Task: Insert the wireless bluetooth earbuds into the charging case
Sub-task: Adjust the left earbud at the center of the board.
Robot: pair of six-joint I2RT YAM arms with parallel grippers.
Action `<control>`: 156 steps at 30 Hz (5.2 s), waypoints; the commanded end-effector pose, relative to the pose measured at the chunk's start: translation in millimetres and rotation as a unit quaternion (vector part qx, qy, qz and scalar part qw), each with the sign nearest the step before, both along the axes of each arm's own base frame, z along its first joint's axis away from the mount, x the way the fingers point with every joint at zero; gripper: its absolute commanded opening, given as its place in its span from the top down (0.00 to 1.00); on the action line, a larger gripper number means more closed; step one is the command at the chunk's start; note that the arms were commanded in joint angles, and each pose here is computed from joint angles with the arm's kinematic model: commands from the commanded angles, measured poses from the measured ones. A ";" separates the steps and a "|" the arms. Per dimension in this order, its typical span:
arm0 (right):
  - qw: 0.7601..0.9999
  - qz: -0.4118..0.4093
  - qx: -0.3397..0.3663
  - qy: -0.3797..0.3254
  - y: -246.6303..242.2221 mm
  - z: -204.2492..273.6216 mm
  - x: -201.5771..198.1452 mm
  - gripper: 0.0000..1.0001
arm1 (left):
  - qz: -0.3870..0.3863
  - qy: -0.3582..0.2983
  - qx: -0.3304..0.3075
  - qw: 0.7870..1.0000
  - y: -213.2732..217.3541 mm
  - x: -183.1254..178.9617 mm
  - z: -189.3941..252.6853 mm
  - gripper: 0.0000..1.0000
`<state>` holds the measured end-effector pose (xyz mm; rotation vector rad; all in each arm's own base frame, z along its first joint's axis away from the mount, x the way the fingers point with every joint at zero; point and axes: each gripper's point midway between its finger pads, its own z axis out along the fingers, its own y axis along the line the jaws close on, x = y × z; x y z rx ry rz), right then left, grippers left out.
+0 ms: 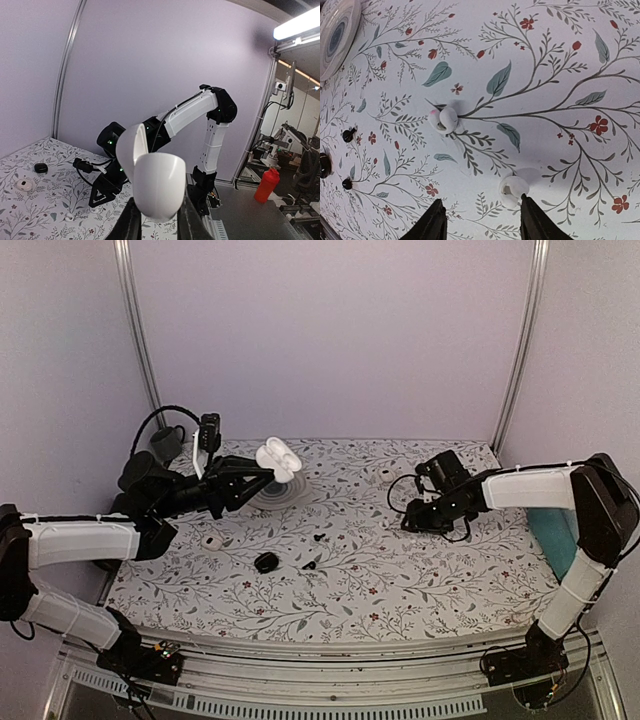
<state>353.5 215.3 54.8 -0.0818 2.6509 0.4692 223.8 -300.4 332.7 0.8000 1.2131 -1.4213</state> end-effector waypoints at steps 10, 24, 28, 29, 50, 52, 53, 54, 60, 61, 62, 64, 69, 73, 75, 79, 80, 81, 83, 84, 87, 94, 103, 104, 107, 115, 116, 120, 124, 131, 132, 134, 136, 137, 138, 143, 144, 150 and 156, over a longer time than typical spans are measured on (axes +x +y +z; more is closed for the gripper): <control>1.000 -0.019 -0.011 0.020 19.5 6.7 -7.3 0.59 | 0.011 -0.021 -0.010 1.000 6.4 0.3 7.9 1.00; 0.999 -0.032 -0.024 0.036 11.9 -10.2 -15.6 0.59 | 0.007 -0.019 -0.011 1.000 5.0 1.0 6.3 1.00; 0.998 -0.035 -0.025 0.043 8.5 -19.7 -21.4 0.58 | 0.006 -0.018 -0.010 1.000 4.5 1.3 5.6 1.00; 0.998 -0.036 -0.025 0.045 8.1 -21.7 -22.2 0.58 | 0.006 -0.018 -0.010 1.000 4.7 1.3 5.8 1.00; 0.998 -0.044 -0.006 0.043 15.5 -34.4 -16.1 0.49 | 0.005 -0.014 -0.009 1.000 5.4 0.8 4.8 1.00; 0.998 -0.039 0.006 0.039 19.0 -30.4 -17.0 0.49 | 0.006 -0.012 -0.008 1.000 5.3 1.2 3.9 1.00; 0.998 -0.035 0.014 0.040 22.1 -29.1 -17.3 0.49 | 0.006 -0.012 -0.008 1.000 5.2 1.3 3.1 1.00; 0.998 -0.032 0.021 0.042 25.5 -27.5 -16.8 0.49 | 0.006 -0.011 -0.008 1.000 5.0 1.8 2.3 1.00; 0.997 -0.015 0.058 0.051 47.3 -18.6 -20.3 0.48 | 0.005 -0.012 -0.009 1.000 4.0 2.9 3.2 1.00; 0.997 -0.014 0.060 0.051 49.2 -17.8 -21.3 0.48 | 0.005 -0.013 -0.009 1.000 4.1 2.7 3.0 1.00; 0.997 -0.013 0.062 0.050 50.8 -16.4 -21.4 0.48 | 0.005 -0.013 -0.010 1.000 4.1 2.8 2.9 1.00; 0.997 -0.011 0.066 0.049 52.3 -14.3 -22.4 0.49 | 0.003 -0.010 -0.009 1.000 3.5 3.0 2.1 1.00; 0.997 -0.012 0.066 0.030 50.5 1.9 -16.3 0.48 | 0.000 -0.011 -0.010 1.000 3.1 2.6 3.1 1.00; 0.998 -0.021 0.055 0.003 33.9 23.2 -2.6 0.48 | 0.004 -0.009 -0.008 1.000 3.6 3.1 1.7 1.00; 0.998 -0.032 0.054 -0.010 18.5 33.0 5.8 0.48 | 0.006 -0.006 -0.005 1.000 2.6 5.2 0.0 1.00; 0.996 -0.064 0.045 -0.039 -14.9 43.9 22.5 0.48 | 0.021 0.005 -0.003 1.000 1.7 13.5 -5.0 1.00; 0.995 -0.073 0.050 -0.047 -19.7 44.8 25.3 0.48 | 0.015 0.008 -0.004 1.000 0.6 13.4 -5.2 1.00; 0.994 -0.079 0.056 -0.057 -22.7 45.7 28.6 0.48 | 0.013 0.010 -0.002 1.000 -0.5 14.0 -5.9 1.00; 0.992 -0.095 0.050 -0.065 -31.8 41.5 36.1 0.48 | 0.022 0.010 0.002 1.000 -0.4 17.2 -8.8 1.00; 0.991 -0.102 0.046 -0.069 -35.5 39.9 41.0 0.48 | 0.030 0.008 0.005 0.999 0.4 18.8 -9.8 1.00; 0.991 -0.110 0.054 -0.062 -41.7 33.6 53.3 0.48 | 0.046 0.001 0.005 0.999 4.2 19.1 -6.7 1.00; 0.991 -0.111 0.066 -0.021 -54.6 4.8 46.3 0.47 | 0.045 -0.004 -0.001 0.999 8.1 13.2 -2.2 1.00; 0.988 -0.095 0.118 0.016 -38.4 -23.3 33.7 0.45 | 0.032 -0.021 -0.010 0.999 9.3 6.6 0.2 1.00; 0.988 -0.094 0.122 0.018 -36.8 -24.3 33.6 0.45 | 0.033 -0.021 -0.009 0.999 9.5 6.4 -0.4 1.00; 0.987 -0.096 0.126 0.023 -34.6 -26.9 33.1 0.44 | 0.032 -0.019 -0.007 0.999 10.0 6.5 -1.5 1.00; 0.987 -0.078 0.132 0.042 -3.6 -24.9 8.5 0.44 | 0.033 -0.021 -0.006 0.999 11.8 5.5 0.3 1.00; 0.987 -0.077 0.135 0.045 0.3 -24.3 3.8 0.44 | 0.032 -0.021 -0.006 0.999 11.6 5.1 0.2 1.00; 0.986 -0.075 0.141 0.050 12.8 -23.6 -12.7 0.44 | 0.028 -0.022 -0.007 0.999 11.4 3.8 1.0 1.00; 0.985 -0.074 0.146 0.058 21.2 -24.2 -22.6 0.44 | 0.026 -0.025 -0.007 0.999 11.7 3.1 1.9 1.00; 0.985 -0.069 0.145 0.056 31.9 -14.7 -34.4 0.44 | 0.023 -0.025 -0.008 0.999 11.8 2.1 1.0 1.00; 0.986 -0.071 0.139 0.053 29.8 -13.5 -34.2 0.44 | 0.023 -0.025 -0.008 0.999 11.8 1.9 1.2 1.00; 0.989 -0.072 0.119 0.046 24.0 -12.1 -32.4 0.44 | 0.021 -0.025 -0.008 0.999 11.2 1.9 1.3 1.00; 0.994 -0.060 0.090 0.031 18.4 -8.7 -28.8 0.44 | 0.019 -0.025 -0.008 0.999 10.9 1.5 1.7 1.00; 0.995 -0.056 0.075 0.021 15.5 -5.3 -26.2 0.45 | 0.019 -0.024 -0.007 0.999 10.7 1.5 1.3 1.00; 0.997 -0.045 0.054 0.009 11.0 -2.4 -24.7 0.46 | 0.019 -0.024 -0.007 0.999 11.1 1.9 1.3 1.00; 0.999 0.027 -0.014 -0.031 12.5 16.3 -20.8 0.52 | 0.018 -0.020 -0.008 1.000 10.2 3.0 -0.1 1.00; 0.999 0.037 -0.025 -0.028 14.1 16.3 -22.3 0.55 | 0.017 -0.020 -0.009 1.000 9.9 3.1 -0.1 1.00; 0.991 0.112 -0.070 -0.019 29.3 14.3 -30.9 0.63 | 0.016 -0.017 -0.010 1.000 8.6 4.7 0.1 1.00; 0.983 0.158 -0.097 0.003 38.9 6.0 -38.1 0.66 | 0.016 -0.015 -0.010 1.000 8.2 5.5 -0.1 1.00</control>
